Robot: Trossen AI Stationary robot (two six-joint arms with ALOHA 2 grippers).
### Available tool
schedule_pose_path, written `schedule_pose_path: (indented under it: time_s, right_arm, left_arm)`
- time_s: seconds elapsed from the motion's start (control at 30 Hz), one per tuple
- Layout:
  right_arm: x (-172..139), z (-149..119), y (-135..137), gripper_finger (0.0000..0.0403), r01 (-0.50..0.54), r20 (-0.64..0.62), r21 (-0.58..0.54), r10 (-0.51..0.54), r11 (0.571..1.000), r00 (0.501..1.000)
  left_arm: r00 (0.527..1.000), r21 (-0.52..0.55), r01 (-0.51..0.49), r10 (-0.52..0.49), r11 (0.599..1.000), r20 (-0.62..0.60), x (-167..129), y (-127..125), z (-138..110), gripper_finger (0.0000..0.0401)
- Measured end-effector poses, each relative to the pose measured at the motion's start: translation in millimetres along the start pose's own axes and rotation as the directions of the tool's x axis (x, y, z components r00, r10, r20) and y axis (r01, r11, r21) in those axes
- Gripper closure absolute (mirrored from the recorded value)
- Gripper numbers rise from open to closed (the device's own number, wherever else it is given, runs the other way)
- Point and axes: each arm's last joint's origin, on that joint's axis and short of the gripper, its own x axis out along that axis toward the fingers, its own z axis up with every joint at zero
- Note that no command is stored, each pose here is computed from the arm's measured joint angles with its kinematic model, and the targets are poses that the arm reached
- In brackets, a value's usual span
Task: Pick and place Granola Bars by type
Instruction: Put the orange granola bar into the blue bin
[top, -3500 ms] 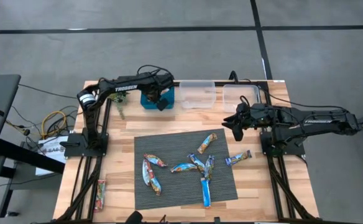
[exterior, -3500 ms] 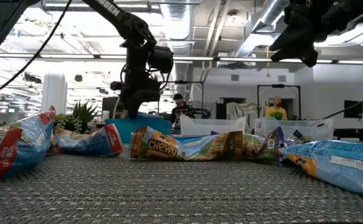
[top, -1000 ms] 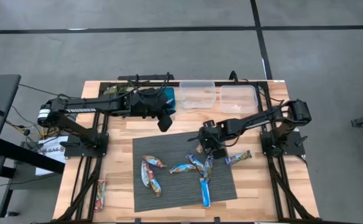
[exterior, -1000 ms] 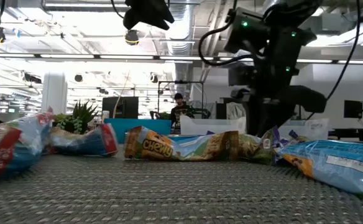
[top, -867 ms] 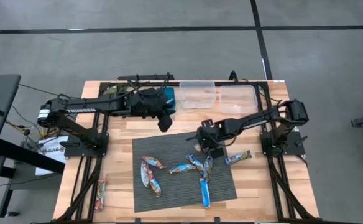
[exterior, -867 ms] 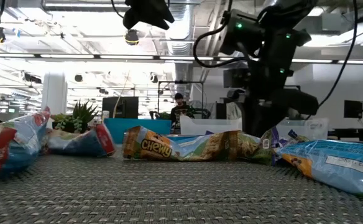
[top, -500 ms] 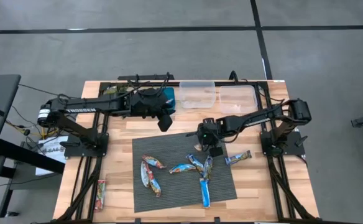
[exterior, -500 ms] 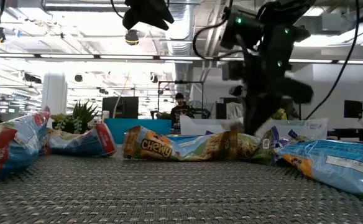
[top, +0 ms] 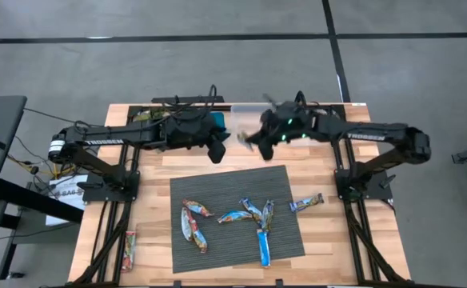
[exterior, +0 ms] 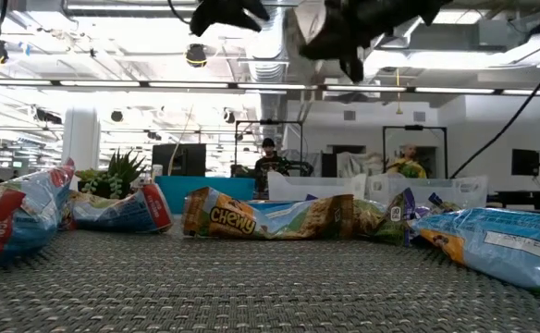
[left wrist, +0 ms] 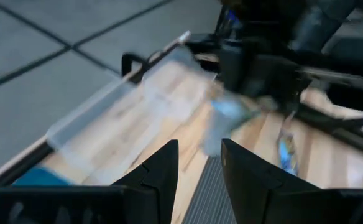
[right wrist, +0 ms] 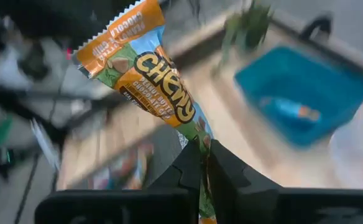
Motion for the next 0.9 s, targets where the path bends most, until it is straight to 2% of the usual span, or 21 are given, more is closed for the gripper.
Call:
schedule_pose_path:
  time_s: [0.2,0.43,0.6,0.7,0.9]
  right_arm:
    - [-13.4,28.4,-4.8,0.0398,-0.050,0.075,0.005,0.050,0.999,0.996]
    - [-20.8,49.2,4.4,0.0398,-0.073,0.144,-0.023,0.076,0.997,0.987]
    - [-21.5,51.4,5.8,0.0401,-0.088,0.140,-0.026,0.091,0.996,0.986]
    - [-21.9,52.0,6.1,0.0401,-0.093,0.141,-0.028,0.096,0.995,0.985]
    - [-22.0,52.2,5.7,0.0400,-0.092,0.141,-0.027,0.095,0.995,0.985]
  left_arm:
    - [0.992,-0.028,0.036,-0.032,0.999,0.123,0.0,-1.2,13.3,0.0289]
    - [0.993,-0.062,0.007,0.001,0.998,0.121,2.6,8.1,15.6,0.0289]
    - [0.992,-0.080,-0.007,0.017,0.997,0.125,3.8,12.8,17.1,0.0285]
    - [0.992,-0.121,-0.012,0.027,0.993,0.126,4.9,17.2,18.5,0.0263]
    - [0.992,-0.175,0.002,0.021,0.985,0.128,6.0,21.2,20.3,0.0185]
